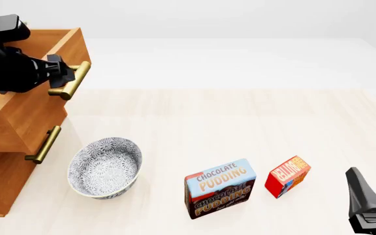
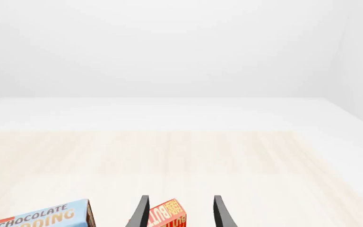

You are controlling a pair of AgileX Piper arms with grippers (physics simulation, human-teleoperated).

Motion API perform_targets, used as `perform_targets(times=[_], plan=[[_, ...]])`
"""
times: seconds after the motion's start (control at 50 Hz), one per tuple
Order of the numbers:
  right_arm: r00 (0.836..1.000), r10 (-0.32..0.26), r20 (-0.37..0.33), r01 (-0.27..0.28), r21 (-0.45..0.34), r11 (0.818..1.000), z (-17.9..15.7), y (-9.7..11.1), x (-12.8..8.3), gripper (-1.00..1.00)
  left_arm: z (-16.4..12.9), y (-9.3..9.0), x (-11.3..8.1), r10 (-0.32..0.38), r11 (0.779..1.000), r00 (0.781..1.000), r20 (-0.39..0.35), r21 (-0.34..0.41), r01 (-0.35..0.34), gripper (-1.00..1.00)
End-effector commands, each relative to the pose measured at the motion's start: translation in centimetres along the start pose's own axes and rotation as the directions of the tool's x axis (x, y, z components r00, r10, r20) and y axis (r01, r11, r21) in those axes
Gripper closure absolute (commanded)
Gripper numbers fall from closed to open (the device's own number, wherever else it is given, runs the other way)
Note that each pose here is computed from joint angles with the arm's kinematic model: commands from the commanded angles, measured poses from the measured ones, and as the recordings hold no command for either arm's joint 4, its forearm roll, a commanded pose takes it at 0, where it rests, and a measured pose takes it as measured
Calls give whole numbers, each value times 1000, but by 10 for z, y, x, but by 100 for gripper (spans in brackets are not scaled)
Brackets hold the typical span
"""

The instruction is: Put the butter at the back in the top drawer of the cabinet and close it.

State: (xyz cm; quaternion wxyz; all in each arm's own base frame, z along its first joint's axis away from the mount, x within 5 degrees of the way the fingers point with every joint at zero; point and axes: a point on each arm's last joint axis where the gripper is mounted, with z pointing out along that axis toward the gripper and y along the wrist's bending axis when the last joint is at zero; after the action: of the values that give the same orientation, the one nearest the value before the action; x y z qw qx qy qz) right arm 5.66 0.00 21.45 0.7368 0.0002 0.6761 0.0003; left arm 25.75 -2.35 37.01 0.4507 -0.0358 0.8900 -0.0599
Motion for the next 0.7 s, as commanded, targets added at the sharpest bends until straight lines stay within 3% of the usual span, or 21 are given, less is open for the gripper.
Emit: perform_targets(times=[0.02, 0.7], plan=[[1000, 0, 0, 0, 0, 1000, 0, 0, 0, -100, 18, 2, 10, -5, 1000, 999, -52, -10, 4, -100], [1000, 0, 0, 0, 0, 1000, 0, 0, 0, -100, 19, -8, 13, 26, 1000, 998, -65, 20, -24, -100]])
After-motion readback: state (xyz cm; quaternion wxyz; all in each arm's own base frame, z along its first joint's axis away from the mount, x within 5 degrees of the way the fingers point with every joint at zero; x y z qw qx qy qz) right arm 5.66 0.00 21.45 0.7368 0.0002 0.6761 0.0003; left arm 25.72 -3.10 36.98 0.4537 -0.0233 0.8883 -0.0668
